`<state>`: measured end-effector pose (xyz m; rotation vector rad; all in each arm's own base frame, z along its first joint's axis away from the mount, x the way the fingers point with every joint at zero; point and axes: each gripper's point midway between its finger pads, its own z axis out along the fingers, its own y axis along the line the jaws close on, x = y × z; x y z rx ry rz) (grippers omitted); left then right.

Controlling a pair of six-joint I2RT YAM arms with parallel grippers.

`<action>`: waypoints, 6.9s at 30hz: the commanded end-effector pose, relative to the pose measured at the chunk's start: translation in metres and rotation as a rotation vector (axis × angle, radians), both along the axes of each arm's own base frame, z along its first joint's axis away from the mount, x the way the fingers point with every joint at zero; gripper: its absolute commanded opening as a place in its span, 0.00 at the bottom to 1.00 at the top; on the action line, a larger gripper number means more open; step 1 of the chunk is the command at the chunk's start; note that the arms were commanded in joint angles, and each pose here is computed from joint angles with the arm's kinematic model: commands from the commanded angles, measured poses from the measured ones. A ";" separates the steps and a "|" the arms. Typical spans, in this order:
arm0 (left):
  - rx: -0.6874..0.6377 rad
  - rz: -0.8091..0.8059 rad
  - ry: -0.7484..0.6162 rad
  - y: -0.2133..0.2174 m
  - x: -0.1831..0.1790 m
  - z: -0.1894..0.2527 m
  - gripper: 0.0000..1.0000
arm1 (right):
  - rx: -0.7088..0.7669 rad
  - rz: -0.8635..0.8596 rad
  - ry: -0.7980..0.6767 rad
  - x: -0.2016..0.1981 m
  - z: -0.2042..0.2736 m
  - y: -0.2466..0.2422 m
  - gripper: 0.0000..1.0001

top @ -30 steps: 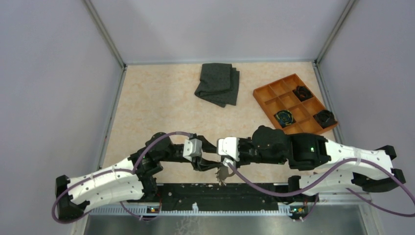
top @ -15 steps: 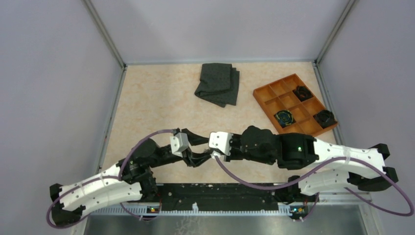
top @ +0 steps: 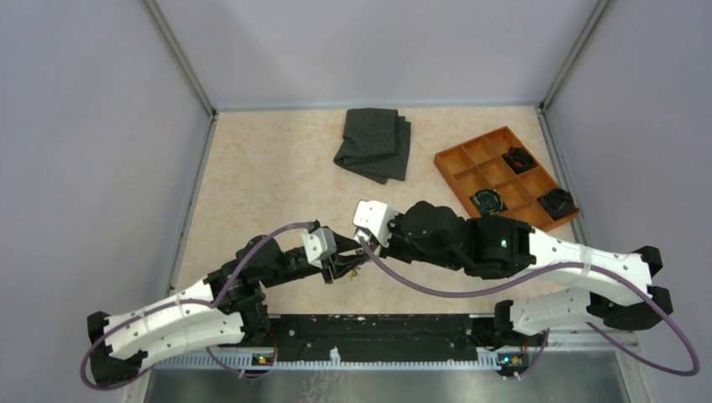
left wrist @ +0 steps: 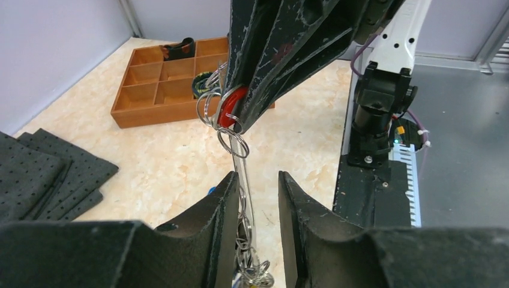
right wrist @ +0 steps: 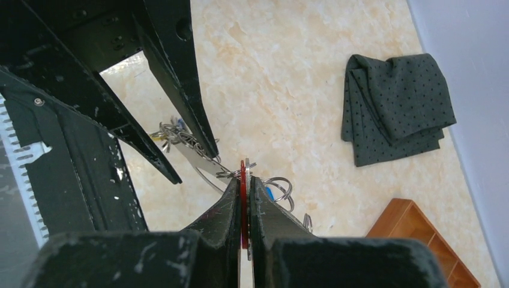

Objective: Remove the keys from the keyring
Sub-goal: Remove the key from the keyring.

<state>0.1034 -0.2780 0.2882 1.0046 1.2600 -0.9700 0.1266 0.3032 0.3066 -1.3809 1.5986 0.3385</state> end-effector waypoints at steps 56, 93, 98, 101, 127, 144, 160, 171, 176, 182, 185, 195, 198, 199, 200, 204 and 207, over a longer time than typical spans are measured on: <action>0.008 0.118 -0.055 -0.018 0.033 -0.006 0.19 | 0.210 -0.158 0.132 0.021 0.030 0.015 0.00; -0.033 0.111 -0.070 -0.013 0.029 -0.005 0.15 | 0.110 -0.185 0.110 0.028 0.022 -0.004 0.00; -0.058 0.130 -0.060 -0.015 0.033 -0.003 0.23 | 0.089 -0.173 0.112 0.028 0.023 0.001 0.00; -0.077 0.128 -0.059 -0.018 0.033 0.001 0.27 | 0.072 -0.182 0.108 0.031 0.021 0.001 0.00; -0.127 0.226 -0.083 -0.004 0.046 0.013 0.32 | 0.056 -0.202 0.101 0.036 0.021 0.007 0.00; -0.160 0.244 -0.075 -0.005 0.050 0.024 0.34 | 0.061 -0.188 0.118 0.034 0.021 0.013 0.00; -0.163 0.247 -0.090 -0.007 0.052 0.024 0.29 | 0.055 -0.182 0.128 0.033 0.017 0.016 0.00; -0.114 0.231 -0.095 -0.009 0.050 0.012 0.00 | 0.030 -0.288 0.067 0.052 0.015 -0.002 0.00; -0.125 0.237 -0.098 -0.005 0.049 0.013 0.00 | 0.016 -0.343 0.080 0.065 0.003 -0.018 0.00; -0.162 0.236 -0.077 -0.001 0.046 0.015 0.00 | -0.013 -0.376 0.096 0.070 -0.014 -0.030 0.00; -0.184 0.234 -0.075 0.000 0.045 0.015 0.00 | -0.010 -0.371 0.106 0.069 -0.016 -0.031 0.00; -0.226 0.259 -0.057 0.005 0.048 0.013 0.09 | 0.055 -0.252 0.156 0.055 0.002 -0.010 0.00; -0.221 0.274 -0.050 0.005 0.051 0.011 0.15 | 0.066 -0.225 0.165 0.052 0.008 -0.005 0.00; -0.218 0.277 -0.046 0.004 0.051 0.009 0.16 | 0.072 -0.213 0.169 0.051 0.010 -0.004 0.00; -0.219 0.277 -0.046 0.004 0.051 0.009 0.18 | 0.077 -0.202 0.174 0.049 0.011 -0.002 0.00; -0.225 0.273 -0.051 0.003 0.051 0.010 0.22 | 0.086 -0.186 0.181 0.047 0.015 0.001 0.00; -0.226 0.265 -0.059 0.002 0.050 0.012 0.24 | 0.078 -0.193 0.178 0.048 0.014 0.000 0.00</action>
